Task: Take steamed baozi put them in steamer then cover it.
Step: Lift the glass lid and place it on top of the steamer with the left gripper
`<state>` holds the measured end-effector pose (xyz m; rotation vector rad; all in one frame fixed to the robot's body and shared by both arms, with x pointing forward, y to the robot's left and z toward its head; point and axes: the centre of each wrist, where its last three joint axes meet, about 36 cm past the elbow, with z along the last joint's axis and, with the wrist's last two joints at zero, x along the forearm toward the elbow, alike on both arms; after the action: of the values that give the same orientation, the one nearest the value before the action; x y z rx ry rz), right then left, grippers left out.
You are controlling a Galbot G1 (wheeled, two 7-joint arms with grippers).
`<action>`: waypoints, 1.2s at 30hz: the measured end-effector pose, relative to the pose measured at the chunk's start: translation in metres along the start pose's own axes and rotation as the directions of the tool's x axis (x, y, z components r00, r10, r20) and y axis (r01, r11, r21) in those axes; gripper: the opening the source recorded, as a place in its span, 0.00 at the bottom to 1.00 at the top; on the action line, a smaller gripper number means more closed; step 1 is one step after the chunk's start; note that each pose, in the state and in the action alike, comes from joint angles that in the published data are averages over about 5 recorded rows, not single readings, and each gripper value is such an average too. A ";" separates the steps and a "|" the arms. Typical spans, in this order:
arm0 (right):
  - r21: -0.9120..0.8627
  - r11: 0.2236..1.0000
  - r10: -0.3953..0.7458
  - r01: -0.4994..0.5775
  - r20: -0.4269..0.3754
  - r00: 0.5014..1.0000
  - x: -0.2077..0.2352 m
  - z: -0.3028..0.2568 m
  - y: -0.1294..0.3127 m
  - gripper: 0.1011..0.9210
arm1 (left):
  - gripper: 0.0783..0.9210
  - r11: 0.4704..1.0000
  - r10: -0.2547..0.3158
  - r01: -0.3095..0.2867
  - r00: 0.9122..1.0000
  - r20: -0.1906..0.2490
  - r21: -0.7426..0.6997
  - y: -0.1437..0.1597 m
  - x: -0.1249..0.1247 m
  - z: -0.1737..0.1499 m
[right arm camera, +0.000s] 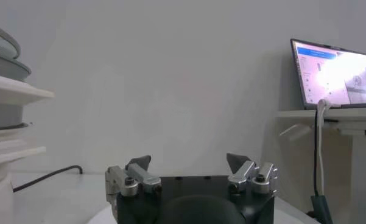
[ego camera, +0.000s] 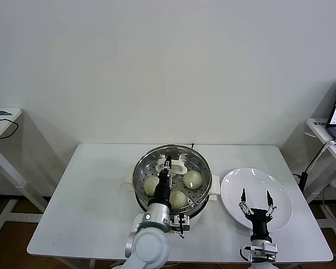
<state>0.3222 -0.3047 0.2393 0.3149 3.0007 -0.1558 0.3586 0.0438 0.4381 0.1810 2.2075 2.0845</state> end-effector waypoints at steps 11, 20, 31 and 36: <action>0.002 1.000 0.001 -0.001 -0.001 1.000 0.000 0.001 -0.001 0.88 | 0.13 1.000 0.006 -0.006 1.000 0.003 -0.004 -0.006 -0.003 -0.004; 0.000 1.000 0.002 -0.002 0.001 1.000 0.000 0.001 0.000 0.88 | 0.13 1.000 0.007 -0.007 1.000 0.002 -0.016 -0.009 -0.004 -0.002; -0.001 1.000 0.002 -0.002 0.003 1.000 -0.002 0.001 -0.001 0.88 | 0.13 0.999 0.013 -0.013 1.000 0.006 -0.030 -0.014 -0.003 -0.001; -0.002 1.000 0.003 -0.003 0.003 1.000 -0.001 0.001 -0.001 0.88 | 0.13 0.999 0.015 -0.015 1.000 0.004 -0.038 -0.015 -0.003 0.000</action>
<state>0.3236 -0.3057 0.2386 0.3183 2.9969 -0.1528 0.3611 0.0421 0.4230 0.1997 2.1693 2.1299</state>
